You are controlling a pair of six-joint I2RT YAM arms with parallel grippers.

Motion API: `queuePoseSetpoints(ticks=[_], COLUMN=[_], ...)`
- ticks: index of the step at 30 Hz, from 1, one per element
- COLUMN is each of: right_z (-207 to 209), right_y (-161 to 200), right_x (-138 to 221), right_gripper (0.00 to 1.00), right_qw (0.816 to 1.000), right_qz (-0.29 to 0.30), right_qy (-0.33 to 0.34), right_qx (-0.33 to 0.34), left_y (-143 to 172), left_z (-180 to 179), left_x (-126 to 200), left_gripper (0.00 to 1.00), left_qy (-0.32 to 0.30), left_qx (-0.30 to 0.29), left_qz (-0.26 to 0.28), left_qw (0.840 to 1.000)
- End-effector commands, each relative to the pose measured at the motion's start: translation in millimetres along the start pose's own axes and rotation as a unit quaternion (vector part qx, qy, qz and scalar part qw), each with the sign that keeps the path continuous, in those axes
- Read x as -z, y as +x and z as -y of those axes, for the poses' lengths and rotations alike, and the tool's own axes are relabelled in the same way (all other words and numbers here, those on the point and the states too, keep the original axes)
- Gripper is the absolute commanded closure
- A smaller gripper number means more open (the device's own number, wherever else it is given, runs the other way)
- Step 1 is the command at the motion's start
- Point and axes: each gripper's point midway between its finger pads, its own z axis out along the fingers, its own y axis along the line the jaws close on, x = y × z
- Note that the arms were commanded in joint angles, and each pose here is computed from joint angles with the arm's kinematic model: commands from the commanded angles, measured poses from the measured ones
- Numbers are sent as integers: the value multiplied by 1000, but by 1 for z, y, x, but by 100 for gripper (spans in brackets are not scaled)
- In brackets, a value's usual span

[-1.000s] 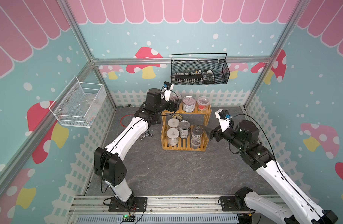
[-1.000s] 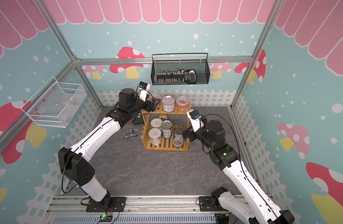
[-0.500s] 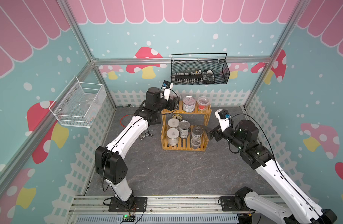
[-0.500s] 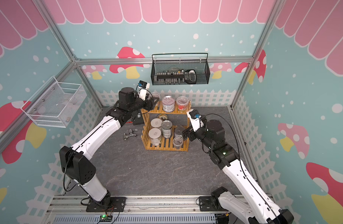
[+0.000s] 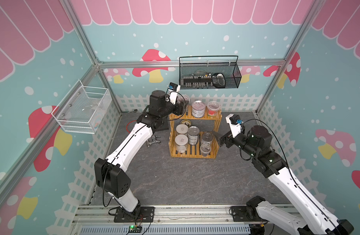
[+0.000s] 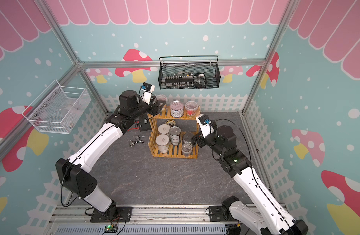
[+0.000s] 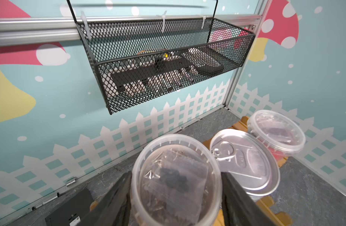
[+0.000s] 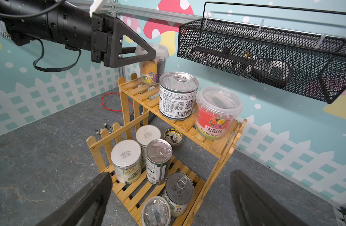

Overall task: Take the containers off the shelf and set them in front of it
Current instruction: 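Pick up a container from the shelf, then place the container at the center of the board.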

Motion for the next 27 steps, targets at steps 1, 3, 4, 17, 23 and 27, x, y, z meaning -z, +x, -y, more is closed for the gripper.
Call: queuePoseSetpoints(ticks=[1, 3, 4, 17, 23, 27], right_z=[2, 2, 2, -18, -38, -48], right_y=[-19, -20, -20, -11, 7, 20], right_x=[3, 3, 4, 8, 10, 12], right_gripper=[1, 1, 1, 1, 1, 1], right_qw=[1000, 1000, 1000, 998, 994, 991], right_qz=[28, 29, 29, 29, 19, 17], right_qy=[1, 1, 1, -52, -105, -130], right_qx=[1, 2, 3, 16, 20, 23], left_y=[-12, -11, -11, 81, 161, 208], left_z=[11, 16, 20, 120, 148, 155], left_x=[19, 28, 32, 109, 132, 144], left_gripper=[40, 40, 40, 40, 41, 41], left_qy=[16, 20, 23, 92, 93, 97], left_qx=[1, 5, 7, 17, 48, 77], left_qz=[17, 18, 19, -22, -68, -74], left_qw=[1000, 1000, 1000, 995, 992, 990])
